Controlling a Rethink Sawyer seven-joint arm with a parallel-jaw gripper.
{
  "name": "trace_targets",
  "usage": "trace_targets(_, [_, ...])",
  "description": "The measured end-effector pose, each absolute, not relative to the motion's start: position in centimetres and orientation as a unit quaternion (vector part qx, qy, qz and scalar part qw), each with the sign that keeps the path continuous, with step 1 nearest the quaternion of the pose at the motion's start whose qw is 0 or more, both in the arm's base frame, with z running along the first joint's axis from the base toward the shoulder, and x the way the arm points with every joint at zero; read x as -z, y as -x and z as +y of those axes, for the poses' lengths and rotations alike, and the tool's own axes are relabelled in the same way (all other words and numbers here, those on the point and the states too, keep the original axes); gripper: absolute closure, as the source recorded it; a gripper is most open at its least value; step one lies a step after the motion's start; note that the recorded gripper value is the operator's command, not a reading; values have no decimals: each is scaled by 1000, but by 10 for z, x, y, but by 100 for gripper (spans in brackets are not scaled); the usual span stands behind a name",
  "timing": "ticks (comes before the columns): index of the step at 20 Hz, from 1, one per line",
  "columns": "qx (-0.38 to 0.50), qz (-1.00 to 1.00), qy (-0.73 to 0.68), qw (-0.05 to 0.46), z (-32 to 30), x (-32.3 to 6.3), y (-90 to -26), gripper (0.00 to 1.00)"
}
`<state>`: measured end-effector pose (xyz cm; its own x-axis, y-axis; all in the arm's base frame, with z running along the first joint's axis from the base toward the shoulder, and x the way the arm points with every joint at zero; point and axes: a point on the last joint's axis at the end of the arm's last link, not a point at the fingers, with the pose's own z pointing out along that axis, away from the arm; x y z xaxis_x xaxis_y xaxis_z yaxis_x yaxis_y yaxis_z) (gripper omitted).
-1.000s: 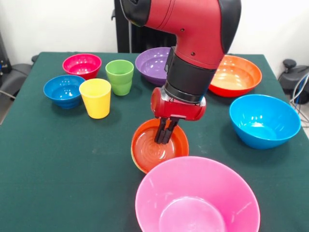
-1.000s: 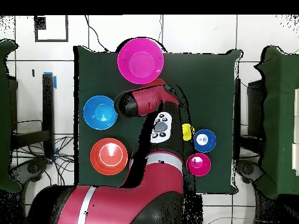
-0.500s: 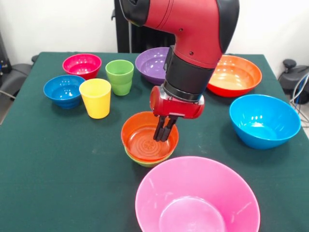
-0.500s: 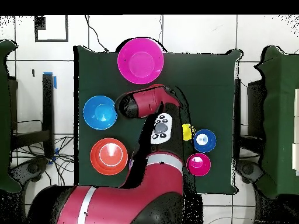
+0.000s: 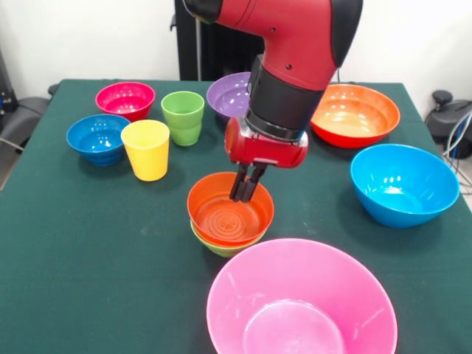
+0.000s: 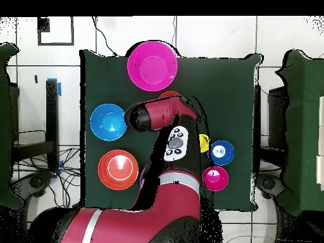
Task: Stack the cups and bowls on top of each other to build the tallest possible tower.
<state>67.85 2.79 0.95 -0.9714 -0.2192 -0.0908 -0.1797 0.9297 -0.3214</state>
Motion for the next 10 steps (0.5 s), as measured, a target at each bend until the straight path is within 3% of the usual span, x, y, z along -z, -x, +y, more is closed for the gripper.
trace_targets(10, [169, 982, 84, 19, 23, -57, -670, 100])
